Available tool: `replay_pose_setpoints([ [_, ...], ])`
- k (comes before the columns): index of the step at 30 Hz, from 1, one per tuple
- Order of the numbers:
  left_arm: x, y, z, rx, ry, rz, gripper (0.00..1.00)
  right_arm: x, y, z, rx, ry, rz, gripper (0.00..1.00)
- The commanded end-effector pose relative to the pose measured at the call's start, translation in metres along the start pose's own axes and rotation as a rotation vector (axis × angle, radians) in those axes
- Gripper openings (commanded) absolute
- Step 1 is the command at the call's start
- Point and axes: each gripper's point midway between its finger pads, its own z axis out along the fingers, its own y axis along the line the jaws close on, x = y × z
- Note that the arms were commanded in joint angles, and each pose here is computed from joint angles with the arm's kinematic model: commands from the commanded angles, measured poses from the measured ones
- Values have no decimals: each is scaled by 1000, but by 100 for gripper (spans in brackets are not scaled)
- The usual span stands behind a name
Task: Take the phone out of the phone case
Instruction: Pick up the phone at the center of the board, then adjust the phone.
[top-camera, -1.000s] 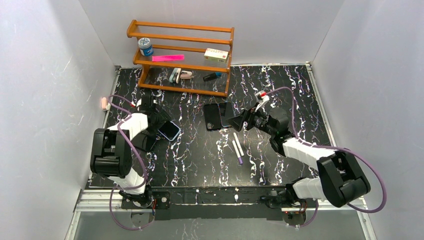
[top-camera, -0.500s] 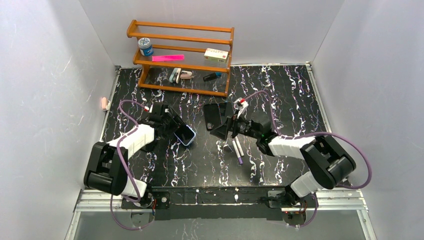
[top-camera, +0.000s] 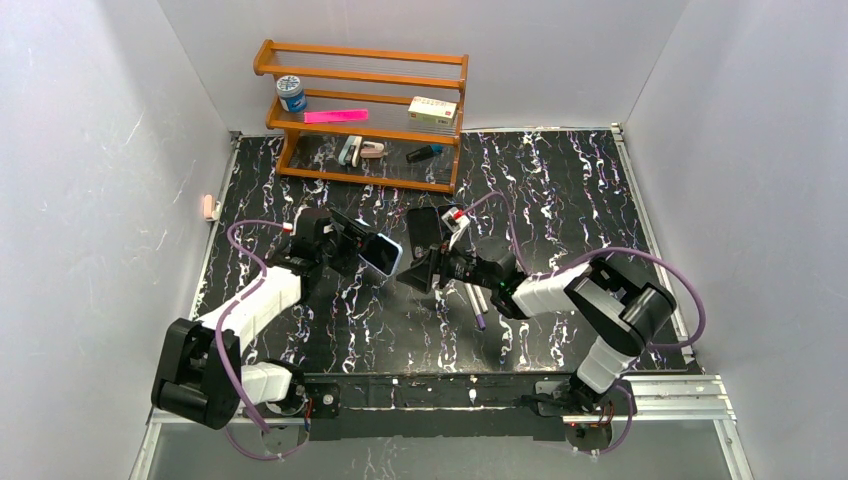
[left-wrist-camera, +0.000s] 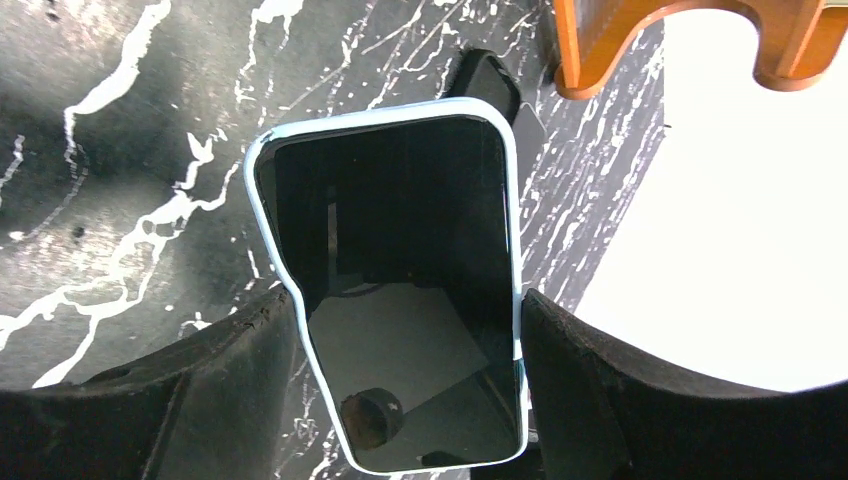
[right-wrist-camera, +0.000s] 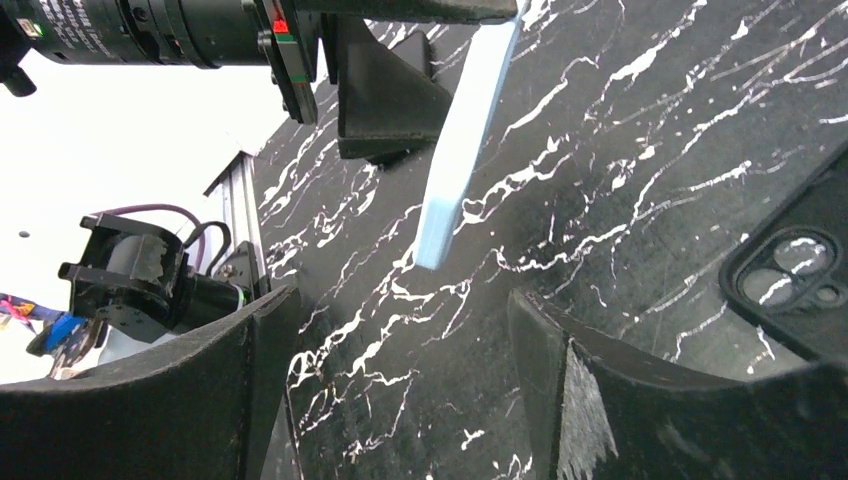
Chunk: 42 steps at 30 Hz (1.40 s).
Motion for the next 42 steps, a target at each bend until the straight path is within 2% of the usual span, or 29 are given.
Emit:
replay_pose_setpoints([
  [1, 3, -34, -11, 113, 0, -63, 0, -36, 19, 16, -64, -132, -77, 82],
  [9, 17, -47, -14, 144, 19, -51, 0, -40, 14, 31, -68, -167, -91, 74],
  [13, 23, -50, -15, 154, 29, -42, 0, -42, 13, 34, -75, -181, -98, 63],
  [16, 27, -52, -15, 165, 40, -20, 3, -46, 12, 36, -72, -196, -104, 44],
  [18, 27, -52, -16, 171, 37, 1, 8, -48, 11, 34, -58, -198, -106, 21],
  [20, 24, -51, -19, 173, 19, 40, 18, -50, 10, 30, -46, -199, -112, 8],
  [21, 22, -50, -20, 169, 7, 62, 26, -51, 9, 27, -41, -199, -113, 3],
  [22, 19, -50, -22, 165, -8, 95, 37, -54, 7, 23, -35, -200, -112, 1],
  [23, 16, -53, -25, 168, -23, 132, 52, -58, 7, 20, -31, -203, -114, 1],
  [24, 14, -55, -29, 171, -31, 177, 62, -59, 5, 16, -31, -194, -113, 1],
  [26, 3, -57, -35, 153, -79, 285, 76, -61, 3, 8, -31, -183, -115, 1],
  [28, -5, -59, -43, 135, -113, 396, 84, -64, 1, 0, -37, -163, -113, 1],
  [31, -20, -69, -60, 135, -171, 583, 91, -66, -2, -11, -37, -116, -132, 1],
  [35, -28, -87, -81, 156, -182, 853, 94, -71, -7, -23, -21, -66, -187, 1],
  [38, -18, -99, -91, 228, -117, 1069, 94, -75, -4, -28, -47, -27, -227, 1],
  [42, -4, -111, -98, 337, -42, 1254, 94, -75, 2, -28, -82, 35, -292, 1],
])
